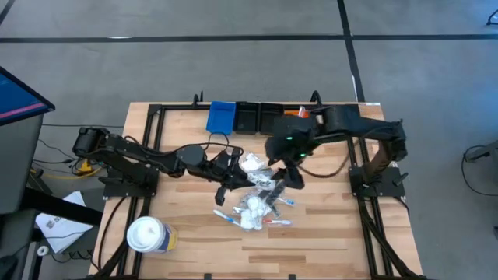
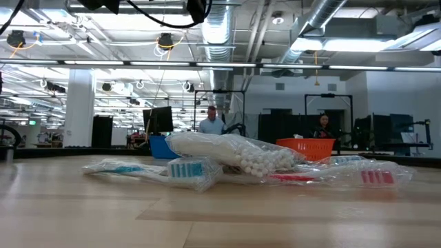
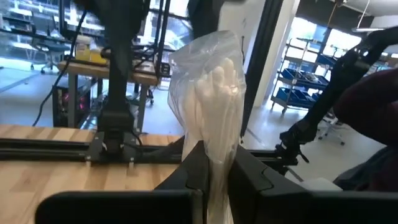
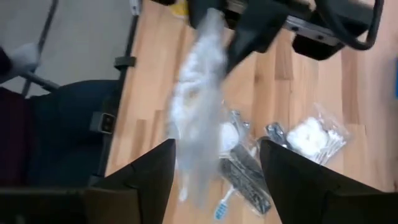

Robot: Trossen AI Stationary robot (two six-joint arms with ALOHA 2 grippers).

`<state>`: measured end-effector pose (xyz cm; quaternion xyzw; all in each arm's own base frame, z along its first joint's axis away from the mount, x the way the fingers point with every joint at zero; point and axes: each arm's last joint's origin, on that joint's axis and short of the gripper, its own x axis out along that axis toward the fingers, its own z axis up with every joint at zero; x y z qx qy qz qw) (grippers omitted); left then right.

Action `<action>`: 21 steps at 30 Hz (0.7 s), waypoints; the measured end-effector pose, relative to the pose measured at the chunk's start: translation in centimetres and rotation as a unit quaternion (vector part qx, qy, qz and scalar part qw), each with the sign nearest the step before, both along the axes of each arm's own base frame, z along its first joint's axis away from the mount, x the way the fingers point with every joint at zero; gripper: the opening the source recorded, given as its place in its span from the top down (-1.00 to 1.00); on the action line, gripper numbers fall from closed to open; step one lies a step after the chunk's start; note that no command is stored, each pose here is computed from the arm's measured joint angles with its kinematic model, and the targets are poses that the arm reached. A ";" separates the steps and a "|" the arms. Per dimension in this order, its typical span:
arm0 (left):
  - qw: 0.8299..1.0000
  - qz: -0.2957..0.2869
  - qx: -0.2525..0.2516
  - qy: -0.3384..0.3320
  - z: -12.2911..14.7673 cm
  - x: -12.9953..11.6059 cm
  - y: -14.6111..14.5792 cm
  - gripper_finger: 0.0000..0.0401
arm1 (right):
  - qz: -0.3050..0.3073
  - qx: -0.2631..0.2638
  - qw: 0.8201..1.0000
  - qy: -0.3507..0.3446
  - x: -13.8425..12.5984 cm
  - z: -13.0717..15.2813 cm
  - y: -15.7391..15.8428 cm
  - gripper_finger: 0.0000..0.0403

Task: Pick & Place Travel size toiletries
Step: Put the white vanity pack into the right black bin

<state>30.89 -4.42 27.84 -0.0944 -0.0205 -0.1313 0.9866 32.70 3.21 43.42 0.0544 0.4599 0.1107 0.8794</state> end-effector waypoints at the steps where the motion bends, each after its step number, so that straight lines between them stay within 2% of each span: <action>1: 1.000 0.000 0.000 0.000 0.0 0.0 0.0 0.89 | 0.000 0.000 1.000 0.004 0.3 -0.2 0.0 -0.12; 13: 1.000 0.006 0.001 0.001 0.0 0.0 0.2 0.89 | 0.026 0.013 0.999 -0.022 0.8 0.0 0.7 0.00; 17: 1.000 0.007 0.001 0.001 0.0 0.0 0.2 0.88 | 0.024 0.014 0.999 -0.023 0.8 0.0 0.7 0.14; 21: 1.000 0.014 0.001 0.003 0.0 0.0 0.2 0.88 | 0.023 0.014 0.999 -0.021 1.3 -0.4 0.7 0.39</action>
